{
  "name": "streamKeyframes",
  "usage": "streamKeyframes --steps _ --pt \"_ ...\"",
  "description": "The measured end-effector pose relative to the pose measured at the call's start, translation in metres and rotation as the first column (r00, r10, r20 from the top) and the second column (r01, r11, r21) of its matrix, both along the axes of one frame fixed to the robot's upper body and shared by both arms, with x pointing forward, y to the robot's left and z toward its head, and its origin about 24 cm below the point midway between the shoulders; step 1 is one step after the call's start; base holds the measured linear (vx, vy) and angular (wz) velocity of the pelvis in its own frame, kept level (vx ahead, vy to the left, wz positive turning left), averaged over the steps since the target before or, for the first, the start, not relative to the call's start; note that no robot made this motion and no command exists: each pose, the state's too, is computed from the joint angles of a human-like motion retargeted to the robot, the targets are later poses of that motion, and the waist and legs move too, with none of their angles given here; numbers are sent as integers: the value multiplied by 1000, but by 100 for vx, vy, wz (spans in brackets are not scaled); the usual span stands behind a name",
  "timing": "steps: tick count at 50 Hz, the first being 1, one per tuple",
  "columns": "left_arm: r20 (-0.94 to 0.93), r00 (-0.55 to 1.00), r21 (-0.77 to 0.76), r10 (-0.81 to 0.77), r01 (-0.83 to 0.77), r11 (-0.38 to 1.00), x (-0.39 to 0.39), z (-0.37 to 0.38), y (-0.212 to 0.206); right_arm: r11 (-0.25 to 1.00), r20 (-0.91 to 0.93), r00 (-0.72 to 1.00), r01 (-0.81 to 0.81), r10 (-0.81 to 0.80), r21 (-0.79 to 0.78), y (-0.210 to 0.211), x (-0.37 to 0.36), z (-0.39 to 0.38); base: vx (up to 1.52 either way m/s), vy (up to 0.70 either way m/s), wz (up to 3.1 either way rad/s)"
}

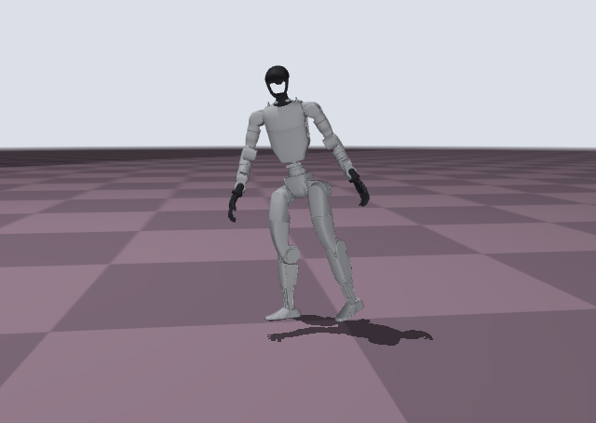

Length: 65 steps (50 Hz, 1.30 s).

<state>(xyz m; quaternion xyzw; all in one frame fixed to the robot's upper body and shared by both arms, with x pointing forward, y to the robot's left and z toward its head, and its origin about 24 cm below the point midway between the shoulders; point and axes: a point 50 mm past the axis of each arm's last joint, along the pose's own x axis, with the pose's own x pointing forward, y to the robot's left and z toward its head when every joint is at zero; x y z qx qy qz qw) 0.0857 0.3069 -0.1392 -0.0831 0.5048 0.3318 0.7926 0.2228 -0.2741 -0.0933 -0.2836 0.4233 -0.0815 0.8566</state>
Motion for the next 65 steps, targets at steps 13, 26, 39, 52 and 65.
streamKeyframes --steps 13,26,39,52,65 --pt "74 952 -230 -296 305 924 -2 -14 -48 962 -373 888 -264 270 67 23 -42 -36 2 -2 38" --pt "230 884 -84 -407 435 896 60 13 -38 960 -264 923 -269 281 80 38 -32 -34 -1 1 20" --pt "440 838 -16 -323 367 930 105 47 -29 964 -224 938 -256 265 67 41 -20 -28 0 -2 -4" --pt "391 876 -101 -282 345 933 78 35 -29 955 -225 930 -268 291 125 62 -19 -32 6 -12 -62" --pt "-143 892 -260 -428 383 886 -45 -14 -32 962 -286 921 -229 263 148 67 -32 -41 14 -13 -130"
